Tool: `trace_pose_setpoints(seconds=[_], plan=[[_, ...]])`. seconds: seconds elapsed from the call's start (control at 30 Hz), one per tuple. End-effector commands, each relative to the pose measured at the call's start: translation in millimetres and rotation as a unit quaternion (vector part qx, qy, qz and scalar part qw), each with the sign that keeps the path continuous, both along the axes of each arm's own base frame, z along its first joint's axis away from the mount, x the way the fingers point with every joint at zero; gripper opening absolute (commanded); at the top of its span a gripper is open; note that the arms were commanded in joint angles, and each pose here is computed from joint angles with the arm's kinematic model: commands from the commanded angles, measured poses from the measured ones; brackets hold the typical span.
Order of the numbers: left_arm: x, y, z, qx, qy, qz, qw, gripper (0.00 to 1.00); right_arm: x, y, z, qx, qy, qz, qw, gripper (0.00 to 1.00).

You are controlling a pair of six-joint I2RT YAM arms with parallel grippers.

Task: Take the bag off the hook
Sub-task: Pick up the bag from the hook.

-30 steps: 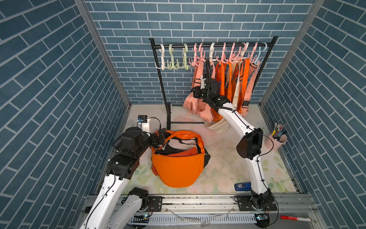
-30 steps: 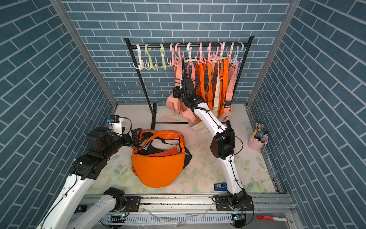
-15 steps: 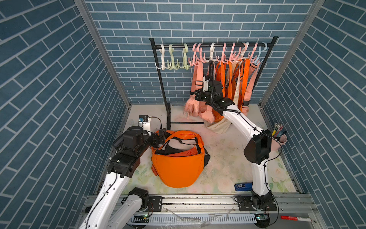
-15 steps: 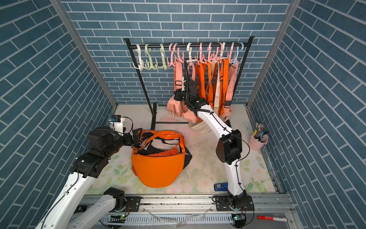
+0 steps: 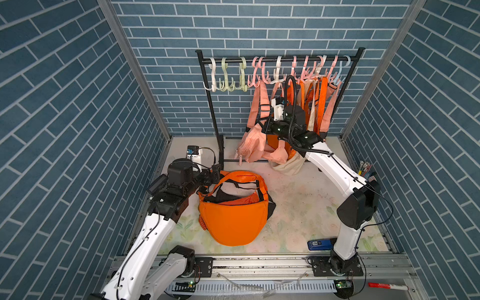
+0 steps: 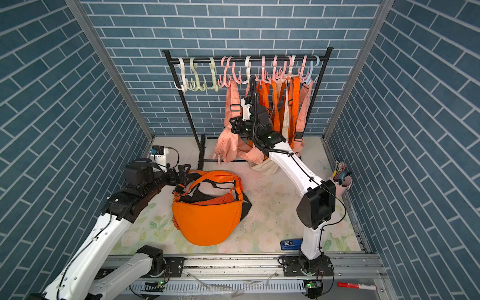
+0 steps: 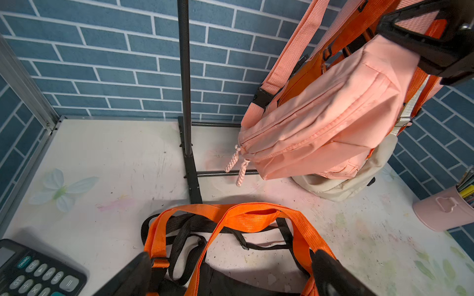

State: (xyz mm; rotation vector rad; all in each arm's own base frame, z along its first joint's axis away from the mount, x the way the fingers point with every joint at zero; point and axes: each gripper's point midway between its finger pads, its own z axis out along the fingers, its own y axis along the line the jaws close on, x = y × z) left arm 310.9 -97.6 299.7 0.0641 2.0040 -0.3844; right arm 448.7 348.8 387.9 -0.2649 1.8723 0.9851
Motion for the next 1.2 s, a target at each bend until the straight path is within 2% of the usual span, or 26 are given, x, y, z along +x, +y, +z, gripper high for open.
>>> trace_pose_setpoints(seconds=[0.0, 0.3, 0.7, 1.17], plan=[[13, -7, 31, -0.032, -0.036, -0.005, 0.999, 0.98, -19, -9, 46, 0.042, -0.045, 0.017, 0.998, 0.00], [66, -41, 71, -0.064, -0.073, -0.046, 0.994, 0.97, -34, -25, 60, 0.057, -0.051, 0.040, 0.996, 0.00], [136, -110, 109, -0.063, -0.119, -0.129, 0.983, 0.97, -37, -54, 65, 0.092, -0.042, 0.058, 0.993, 0.00], [205, -185, 103, -0.060, -0.131, -0.184, 0.972, 0.92, -36, -78, 47, 0.088, -0.030, 0.052, 0.994, 0.00]])
